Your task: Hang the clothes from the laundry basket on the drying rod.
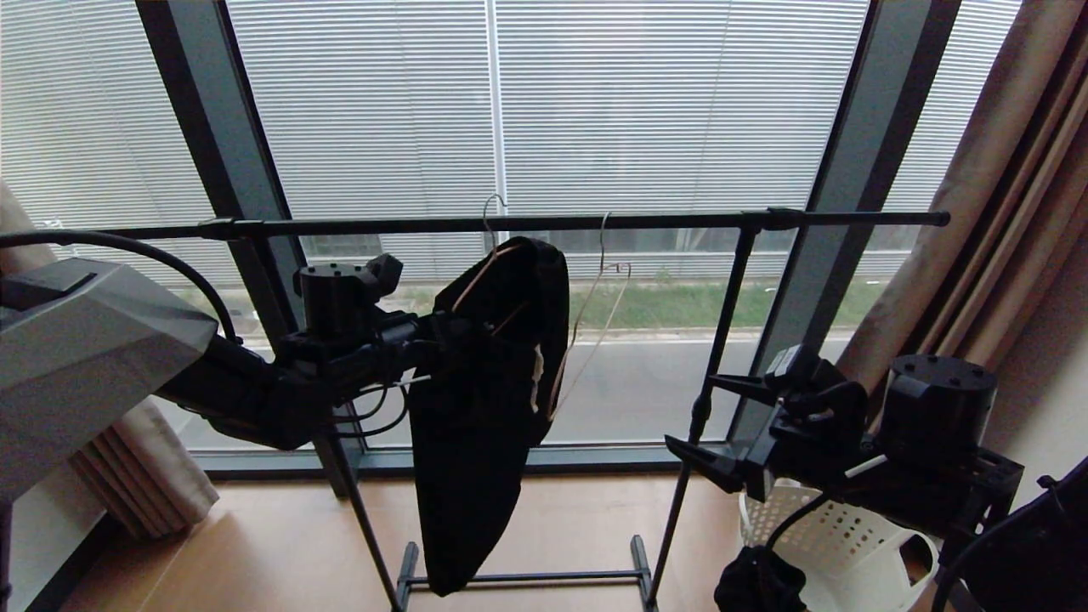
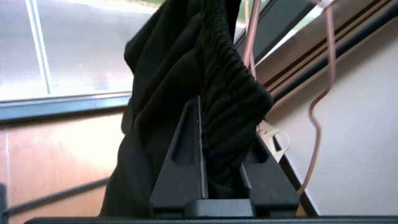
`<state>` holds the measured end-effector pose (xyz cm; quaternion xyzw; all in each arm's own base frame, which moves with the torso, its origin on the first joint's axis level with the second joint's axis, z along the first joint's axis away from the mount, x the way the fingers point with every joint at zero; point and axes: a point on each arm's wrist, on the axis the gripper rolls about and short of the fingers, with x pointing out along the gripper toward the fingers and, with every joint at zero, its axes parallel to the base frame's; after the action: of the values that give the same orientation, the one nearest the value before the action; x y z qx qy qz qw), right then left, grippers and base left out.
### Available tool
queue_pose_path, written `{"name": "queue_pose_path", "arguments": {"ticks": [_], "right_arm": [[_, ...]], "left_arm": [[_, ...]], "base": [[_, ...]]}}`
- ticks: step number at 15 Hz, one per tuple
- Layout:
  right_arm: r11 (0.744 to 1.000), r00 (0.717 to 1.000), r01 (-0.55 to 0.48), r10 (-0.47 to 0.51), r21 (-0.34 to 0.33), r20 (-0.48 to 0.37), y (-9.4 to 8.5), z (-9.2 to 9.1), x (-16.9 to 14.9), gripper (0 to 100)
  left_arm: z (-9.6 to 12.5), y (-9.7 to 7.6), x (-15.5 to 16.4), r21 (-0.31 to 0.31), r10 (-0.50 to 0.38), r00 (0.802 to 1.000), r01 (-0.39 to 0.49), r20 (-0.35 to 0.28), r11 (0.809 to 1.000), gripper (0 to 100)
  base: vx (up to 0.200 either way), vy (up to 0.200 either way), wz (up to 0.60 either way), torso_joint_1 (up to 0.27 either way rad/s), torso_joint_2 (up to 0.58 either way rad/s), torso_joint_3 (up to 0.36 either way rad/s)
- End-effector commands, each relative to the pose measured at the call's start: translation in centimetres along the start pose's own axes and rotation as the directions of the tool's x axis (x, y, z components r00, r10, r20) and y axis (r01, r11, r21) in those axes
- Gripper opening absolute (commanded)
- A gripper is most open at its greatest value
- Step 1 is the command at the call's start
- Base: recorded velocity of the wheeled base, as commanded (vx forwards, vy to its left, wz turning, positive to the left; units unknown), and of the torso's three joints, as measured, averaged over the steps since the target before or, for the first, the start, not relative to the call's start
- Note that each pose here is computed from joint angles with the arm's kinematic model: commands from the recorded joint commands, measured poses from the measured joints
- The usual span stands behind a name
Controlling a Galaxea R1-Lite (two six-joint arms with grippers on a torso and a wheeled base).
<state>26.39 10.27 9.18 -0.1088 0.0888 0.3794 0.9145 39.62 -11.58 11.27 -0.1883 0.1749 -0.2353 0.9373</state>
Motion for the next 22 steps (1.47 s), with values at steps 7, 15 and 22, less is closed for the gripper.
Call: {"name": "queue_pose_path", "arguments": {"ticks": [7, 15, 22], "right_arm": [[1.0, 1.0, -0.002, 0.002, 0.003, -0.007, 0.0, -0.2, 0.2, 100], [0.998, 0.995, 0.056, -0.053, -0.034, 0.085, 1.2, 1.9, -4.6, 100], [0.966, 0.966, 0.256, -0.257, 0.03, 0.038, 5.8, 0.6, -15.8, 100]], "left_arm": [[-0.8, 0.2, 0.5, -0.003, 0.002, 1.0, -0.002, -0.021, 1.0, 100], [-0.2, -2.6, -8.9, 0.188, 0.011, 1.0, -0.007, -0.025, 0.982, 100], [-4.5, -4.9, -22.7, 0.294, 0.007, 1.0, -0.005, -0.007, 0.956, 100]], "base": [[0.0, 0.0, 0.0, 0.0, 0.0, 0.0], [0.0, 0.0, 0.0, 0.0, 0.0, 0.0], [0.0, 0.0, 0.0, 0.0, 0.0, 0.0]]}}
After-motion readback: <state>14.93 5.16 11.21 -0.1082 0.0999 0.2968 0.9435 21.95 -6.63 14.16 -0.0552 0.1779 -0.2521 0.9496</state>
